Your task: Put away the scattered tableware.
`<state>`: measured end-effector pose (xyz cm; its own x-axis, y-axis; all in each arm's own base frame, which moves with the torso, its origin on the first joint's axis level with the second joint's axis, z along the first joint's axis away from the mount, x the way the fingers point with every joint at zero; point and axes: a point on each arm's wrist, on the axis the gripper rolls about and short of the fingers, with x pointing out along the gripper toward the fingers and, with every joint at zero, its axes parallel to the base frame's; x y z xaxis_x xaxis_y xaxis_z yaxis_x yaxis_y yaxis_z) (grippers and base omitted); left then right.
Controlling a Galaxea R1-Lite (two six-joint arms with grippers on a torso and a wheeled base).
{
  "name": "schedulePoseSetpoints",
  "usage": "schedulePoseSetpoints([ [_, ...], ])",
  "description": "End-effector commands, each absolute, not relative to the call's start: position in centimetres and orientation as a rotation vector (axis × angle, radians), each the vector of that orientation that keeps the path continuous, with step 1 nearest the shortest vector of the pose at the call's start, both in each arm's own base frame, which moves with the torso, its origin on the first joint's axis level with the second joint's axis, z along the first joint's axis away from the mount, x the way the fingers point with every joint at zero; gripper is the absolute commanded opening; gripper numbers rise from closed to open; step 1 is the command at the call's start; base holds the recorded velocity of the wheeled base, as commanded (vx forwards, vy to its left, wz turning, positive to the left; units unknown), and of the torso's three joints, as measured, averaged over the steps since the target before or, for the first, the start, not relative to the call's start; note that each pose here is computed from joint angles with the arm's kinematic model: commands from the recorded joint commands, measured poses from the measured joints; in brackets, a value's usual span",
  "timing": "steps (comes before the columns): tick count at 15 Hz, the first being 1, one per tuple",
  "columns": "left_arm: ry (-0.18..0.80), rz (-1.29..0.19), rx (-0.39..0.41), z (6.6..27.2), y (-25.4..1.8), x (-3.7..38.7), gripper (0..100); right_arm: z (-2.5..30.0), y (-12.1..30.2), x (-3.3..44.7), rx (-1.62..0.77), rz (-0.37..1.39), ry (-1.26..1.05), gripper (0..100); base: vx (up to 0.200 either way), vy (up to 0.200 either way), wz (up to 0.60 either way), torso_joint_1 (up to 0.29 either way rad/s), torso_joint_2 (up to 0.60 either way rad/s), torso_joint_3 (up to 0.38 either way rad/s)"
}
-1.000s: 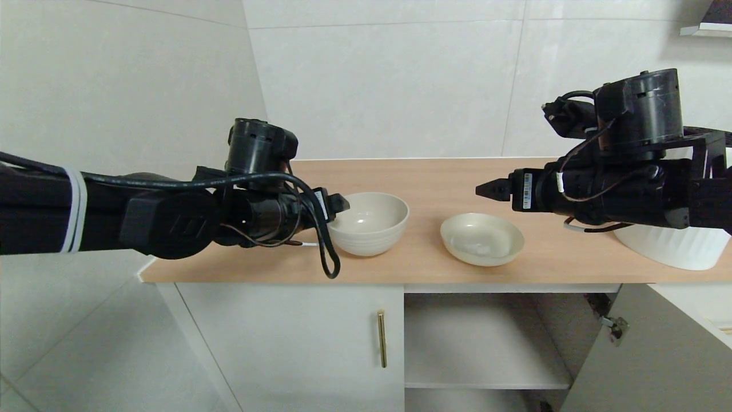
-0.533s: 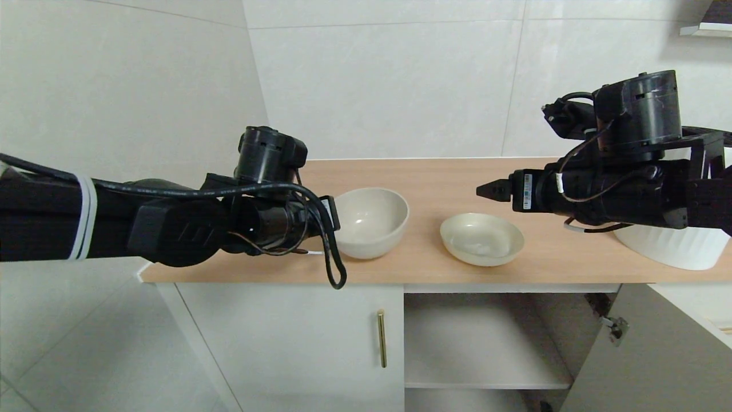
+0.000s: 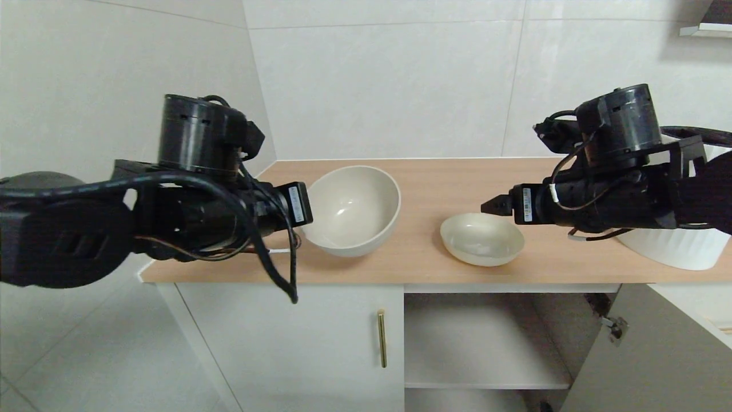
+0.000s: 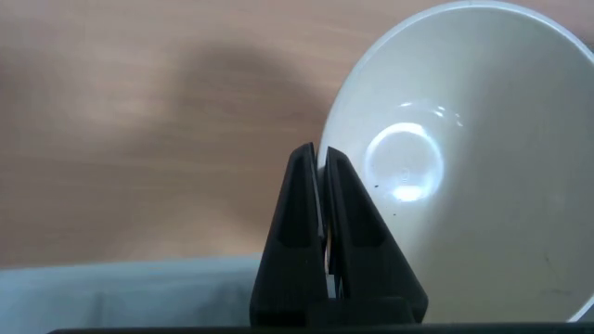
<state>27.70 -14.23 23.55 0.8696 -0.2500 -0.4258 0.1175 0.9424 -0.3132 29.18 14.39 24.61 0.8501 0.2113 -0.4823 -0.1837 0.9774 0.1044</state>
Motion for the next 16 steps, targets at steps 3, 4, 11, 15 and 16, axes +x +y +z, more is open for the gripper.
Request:
schedulePoseSetpoints([
  [3, 0.398, -0.313, -0.31, 25.6, -12.8, 24.6, 0, 21.7, 13.9, 33.0, 0.016, 0.086, 0.614, 100, 0.0, 0.0, 0.0, 0.0, 0.0, 0.0],
  [4, 0.402, -0.311, -0.309, 25.5, -12.8, 24.6, 0, 21.3, 13.8, 33.5, 0.016, 0.078, 0.622, 100, 0.0, 0.0, 0.0, 0.0, 0.0, 0.0],
  [11, 0.409, -0.311, -0.308, 25.3, -12.9, 24.8, 0, 19.7, 13.3, 35.0, 0.002, 0.045, 0.684, 100, 0.0, 0.0, 0.0, 0.0, 0.0, 0.0],
  [15, 0.409, -0.31, -0.309, 25.3, -12.9, 24.8, 0, 19.7, 13.3, 35.1, 0.005, 0.051, 0.684, 0, 0.0, 0.0, 0.0, 0.0, 0.0, 0.0],
  [16, 0.409, -0.311, -0.308, 25.3, -12.9, 24.8, 0, 19.7, 13.3, 35.1, 0.004, 0.05, 0.687, 0, 0.0, 0.0, 0.0, 0.0, 0.0, 0.0],
])
